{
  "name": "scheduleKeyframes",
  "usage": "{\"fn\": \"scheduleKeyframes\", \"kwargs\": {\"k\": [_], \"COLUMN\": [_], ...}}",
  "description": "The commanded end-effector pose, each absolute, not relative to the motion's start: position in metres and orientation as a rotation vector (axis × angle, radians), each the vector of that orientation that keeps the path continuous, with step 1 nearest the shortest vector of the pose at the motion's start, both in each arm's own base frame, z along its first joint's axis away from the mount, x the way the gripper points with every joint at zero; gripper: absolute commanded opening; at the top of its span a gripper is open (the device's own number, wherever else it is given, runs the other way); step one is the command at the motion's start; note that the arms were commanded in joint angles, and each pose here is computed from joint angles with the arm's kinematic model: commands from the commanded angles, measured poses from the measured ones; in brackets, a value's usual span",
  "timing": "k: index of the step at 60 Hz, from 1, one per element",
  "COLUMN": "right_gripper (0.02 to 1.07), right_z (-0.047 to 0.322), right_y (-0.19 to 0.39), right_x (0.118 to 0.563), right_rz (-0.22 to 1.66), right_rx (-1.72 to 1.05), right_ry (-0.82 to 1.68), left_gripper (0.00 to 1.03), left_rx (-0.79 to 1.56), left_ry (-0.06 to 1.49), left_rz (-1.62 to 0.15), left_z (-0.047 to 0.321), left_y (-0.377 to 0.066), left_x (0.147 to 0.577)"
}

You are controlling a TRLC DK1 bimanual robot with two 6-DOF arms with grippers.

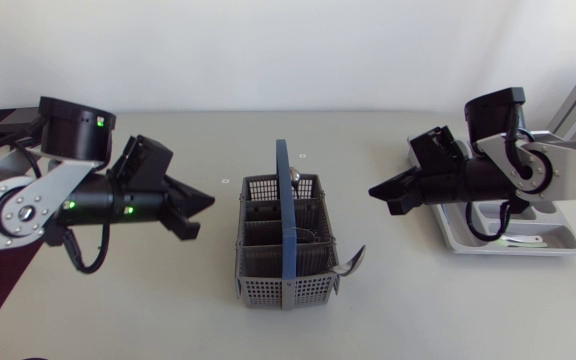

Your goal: Sort the cutlery from the basket into the organizer compartments.

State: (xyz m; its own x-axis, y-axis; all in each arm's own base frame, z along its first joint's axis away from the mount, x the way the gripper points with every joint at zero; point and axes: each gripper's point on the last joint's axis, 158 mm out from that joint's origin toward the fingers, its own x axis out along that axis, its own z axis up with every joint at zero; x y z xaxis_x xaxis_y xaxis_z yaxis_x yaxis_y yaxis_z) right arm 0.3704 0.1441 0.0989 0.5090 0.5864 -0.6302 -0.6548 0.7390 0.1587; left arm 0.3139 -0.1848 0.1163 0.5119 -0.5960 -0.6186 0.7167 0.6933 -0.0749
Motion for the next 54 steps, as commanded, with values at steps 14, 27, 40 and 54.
{"fn": "scheduleKeyframes", "kwargs": {"k": [14,27,40,54], "right_gripper": [0.08,0.08,0.08,0.08], "right_z": [0.084,0.072,0.066,0.068], "right_y": [0.145,0.153,0.169,0.194], "right_x": [0.455,0.472,0.473,0.471], "right_rz": [0.726,0.756,0.800,0.865], "right_rx": [0.000,0.034,0.039,0.049], "right_ry": [0.745,0.773,0.784,0.803], "left_gripper": [0.03,0.03,0.03,0.03], "left_rx": [0.291,0.333,0.384,0.369], "left_ry": [0.797,0.845,0.884,0.863], "left_rz": [-1.124,-1.293,-1.271,-1.132], "left_z": [0.083,0.076,0.037,0.017], "left_y": [-0.224,-0.235,-0.248,-0.245], "left_x": [0.198,0.145,0.152,0.201]}}
